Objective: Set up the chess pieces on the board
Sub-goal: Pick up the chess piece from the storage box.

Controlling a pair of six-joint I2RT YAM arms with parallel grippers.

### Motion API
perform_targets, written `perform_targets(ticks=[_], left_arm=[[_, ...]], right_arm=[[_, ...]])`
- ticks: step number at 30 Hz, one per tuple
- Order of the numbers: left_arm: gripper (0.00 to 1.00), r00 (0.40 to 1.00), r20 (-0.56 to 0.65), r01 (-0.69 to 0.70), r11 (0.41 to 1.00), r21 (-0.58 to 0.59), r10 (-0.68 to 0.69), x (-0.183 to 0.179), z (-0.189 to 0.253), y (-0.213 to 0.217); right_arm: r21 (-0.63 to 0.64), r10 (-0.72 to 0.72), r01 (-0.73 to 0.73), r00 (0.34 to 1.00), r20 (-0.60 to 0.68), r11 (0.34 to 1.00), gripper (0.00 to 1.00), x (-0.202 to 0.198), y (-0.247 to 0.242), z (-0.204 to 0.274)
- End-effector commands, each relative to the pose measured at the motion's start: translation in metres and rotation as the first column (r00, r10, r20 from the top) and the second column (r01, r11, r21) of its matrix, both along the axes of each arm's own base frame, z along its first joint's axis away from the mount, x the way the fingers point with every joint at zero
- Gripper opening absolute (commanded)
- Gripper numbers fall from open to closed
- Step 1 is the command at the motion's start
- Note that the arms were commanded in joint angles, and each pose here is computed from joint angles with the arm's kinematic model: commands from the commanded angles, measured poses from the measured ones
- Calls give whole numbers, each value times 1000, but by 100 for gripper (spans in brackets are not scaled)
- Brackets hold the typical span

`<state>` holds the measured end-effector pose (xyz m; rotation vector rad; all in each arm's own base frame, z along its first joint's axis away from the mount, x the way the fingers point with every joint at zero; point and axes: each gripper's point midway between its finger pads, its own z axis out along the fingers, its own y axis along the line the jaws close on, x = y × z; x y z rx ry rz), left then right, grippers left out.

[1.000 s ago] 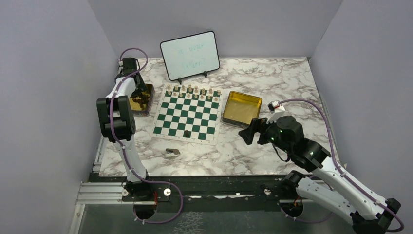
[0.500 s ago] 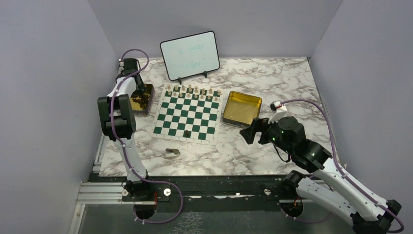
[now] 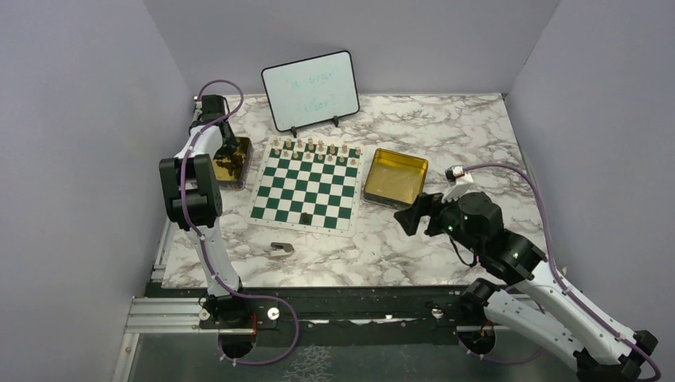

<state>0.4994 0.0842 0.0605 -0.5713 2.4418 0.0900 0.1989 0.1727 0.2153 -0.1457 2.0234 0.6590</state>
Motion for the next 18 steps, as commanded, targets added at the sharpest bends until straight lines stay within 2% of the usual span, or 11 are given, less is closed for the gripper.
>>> perform_targets(ticks=[1,18], left_arm=[[2,999,40,-27,1000,2,27,0,34,4],[2,992,116,-41,999,-9,41,-4,78,1]], right_arm=[[-11,-18,18,1000,17,1000,100,-1,-7,8],[-12,-21,22,999,25,1000,100,-2,-9,16]])
